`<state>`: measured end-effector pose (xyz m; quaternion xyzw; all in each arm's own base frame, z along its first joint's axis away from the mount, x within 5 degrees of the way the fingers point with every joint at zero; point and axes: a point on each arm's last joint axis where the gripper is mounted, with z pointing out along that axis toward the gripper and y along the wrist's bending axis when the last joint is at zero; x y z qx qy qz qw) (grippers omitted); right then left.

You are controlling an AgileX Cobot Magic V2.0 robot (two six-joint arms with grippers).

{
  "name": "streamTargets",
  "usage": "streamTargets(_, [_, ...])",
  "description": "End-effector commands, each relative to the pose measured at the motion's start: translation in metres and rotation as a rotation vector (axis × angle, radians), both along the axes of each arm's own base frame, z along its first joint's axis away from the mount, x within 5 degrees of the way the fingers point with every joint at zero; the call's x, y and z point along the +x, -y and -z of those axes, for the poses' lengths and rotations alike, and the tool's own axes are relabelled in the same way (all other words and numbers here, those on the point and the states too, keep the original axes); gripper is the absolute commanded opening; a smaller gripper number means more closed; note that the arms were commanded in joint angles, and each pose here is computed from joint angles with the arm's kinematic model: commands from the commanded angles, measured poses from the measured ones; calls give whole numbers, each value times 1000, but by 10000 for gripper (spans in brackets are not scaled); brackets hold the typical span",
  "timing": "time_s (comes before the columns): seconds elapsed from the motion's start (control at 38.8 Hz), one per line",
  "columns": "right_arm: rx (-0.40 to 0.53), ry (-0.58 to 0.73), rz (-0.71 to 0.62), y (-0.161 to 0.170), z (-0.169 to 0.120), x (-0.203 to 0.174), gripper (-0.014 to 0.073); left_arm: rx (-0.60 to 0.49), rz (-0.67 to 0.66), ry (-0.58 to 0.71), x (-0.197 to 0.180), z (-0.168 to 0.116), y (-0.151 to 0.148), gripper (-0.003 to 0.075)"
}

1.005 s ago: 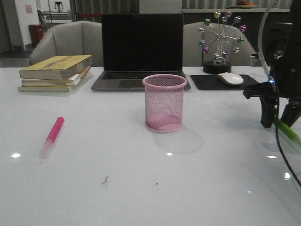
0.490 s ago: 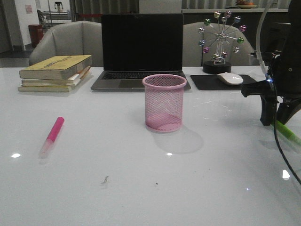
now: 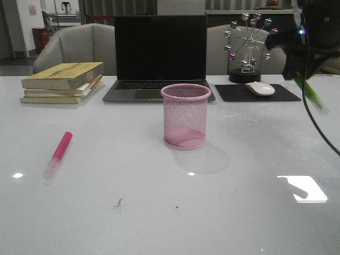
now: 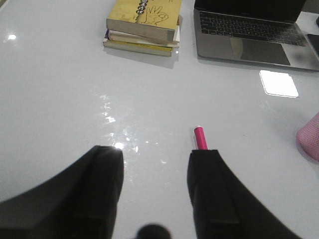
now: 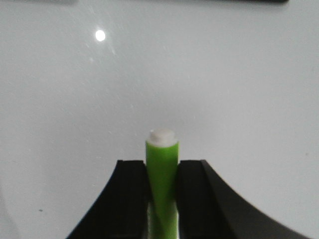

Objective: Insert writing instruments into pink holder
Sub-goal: 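Lift the green highlighter and carry it over the pink holder, then lower the green highlighter into the holder and open the right gripper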

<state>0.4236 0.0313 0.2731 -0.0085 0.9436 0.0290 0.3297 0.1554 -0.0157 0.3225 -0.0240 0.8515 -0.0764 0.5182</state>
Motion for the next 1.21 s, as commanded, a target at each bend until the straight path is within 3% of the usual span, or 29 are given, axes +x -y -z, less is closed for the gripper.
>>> streamTargets(0.0, [28, 273, -24, -10, -70, -14, 57, -17, -10, 107, 3, -18, 0, 385])
streamTargets(0.23, [85, 599, -101, -43, -129, -37, 57, -17, -10, 107, 3, -18, 0, 385])
streamTargets(0.39, [143, 794, -146, -64, -143, -49, 57, -17, -9, 105, 3, -18, 0, 385])
streamTargets(0.54, [237, 873, -160, -87, -123, -54, 57, -17, -9, 105, 3, -18, 0, 385])
streamTargets(0.72, [281, 945, -200, -114, -85, -59, 57, -17, -10, 109, 3, -18, 0, 385])
streamTargets(1.19, [263, 824, -260, -152, -6, -38, 57, -18, -10, 113, 3, -18, 0, 385])
